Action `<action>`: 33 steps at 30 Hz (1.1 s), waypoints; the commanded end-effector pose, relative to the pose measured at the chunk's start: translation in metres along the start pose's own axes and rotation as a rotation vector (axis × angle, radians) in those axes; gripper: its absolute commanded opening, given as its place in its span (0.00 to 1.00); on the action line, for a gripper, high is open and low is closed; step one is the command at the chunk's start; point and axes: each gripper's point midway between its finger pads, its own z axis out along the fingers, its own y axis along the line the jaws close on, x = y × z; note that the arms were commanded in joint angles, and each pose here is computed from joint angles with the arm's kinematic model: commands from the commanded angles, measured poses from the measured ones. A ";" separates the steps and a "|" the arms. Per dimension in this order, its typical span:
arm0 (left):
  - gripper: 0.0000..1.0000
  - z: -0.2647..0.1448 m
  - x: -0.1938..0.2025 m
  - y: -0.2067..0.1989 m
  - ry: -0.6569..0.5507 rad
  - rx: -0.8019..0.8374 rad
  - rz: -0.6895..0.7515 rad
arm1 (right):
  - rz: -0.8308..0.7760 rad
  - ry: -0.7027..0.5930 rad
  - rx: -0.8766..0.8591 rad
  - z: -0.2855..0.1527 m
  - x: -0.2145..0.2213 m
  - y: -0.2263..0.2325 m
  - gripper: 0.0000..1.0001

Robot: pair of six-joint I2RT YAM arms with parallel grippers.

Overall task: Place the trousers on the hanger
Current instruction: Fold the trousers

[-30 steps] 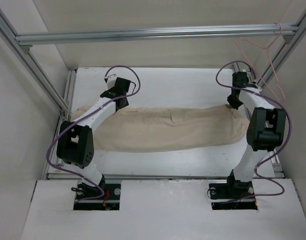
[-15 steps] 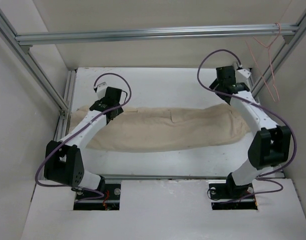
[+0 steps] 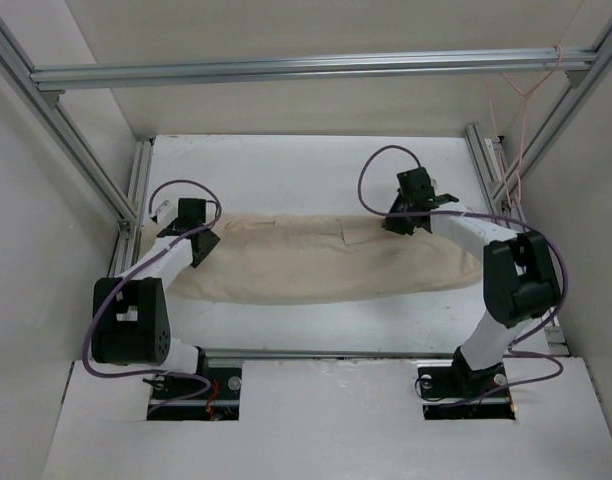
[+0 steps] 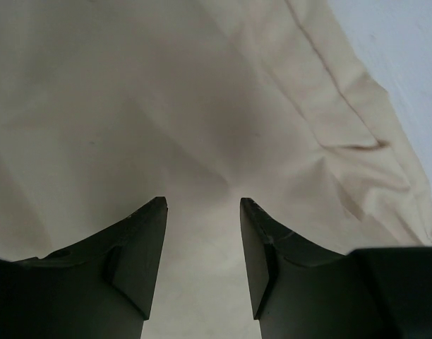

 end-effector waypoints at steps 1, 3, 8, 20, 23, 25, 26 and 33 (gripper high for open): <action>0.43 0.014 -0.007 0.016 -0.011 -0.029 -0.121 | 0.131 -0.074 -0.028 0.016 -0.055 -0.019 0.18; 0.43 0.024 -0.009 0.031 -0.019 -0.072 -0.154 | 0.175 -0.085 0.010 0.028 -0.073 -0.040 0.18; 0.42 0.035 -0.029 0.057 -0.054 -0.150 -0.232 | 0.230 -0.092 0.050 0.045 -0.097 -0.061 0.17; 0.52 -0.038 -0.071 -0.034 -0.188 0.173 -0.191 | 0.174 -0.301 -0.028 -0.041 -0.134 -0.036 0.40; 0.53 -0.060 -0.059 -0.066 -0.177 0.259 -0.120 | 0.171 -0.357 -0.051 -0.072 -0.134 -0.037 0.51; 0.51 -0.071 -0.038 -0.092 -0.143 0.323 -0.059 | 0.168 -0.341 -0.043 -0.075 -0.123 -0.044 0.39; 0.50 -0.077 -0.024 -0.108 -0.118 0.361 -0.018 | 0.177 -0.320 -0.031 -0.072 -0.116 -0.051 0.29; 0.38 -0.125 0.081 -0.204 0.047 0.587 0.257 | 0.129 -0.205 0.141 -0.045 -0.079 -0.092 0.30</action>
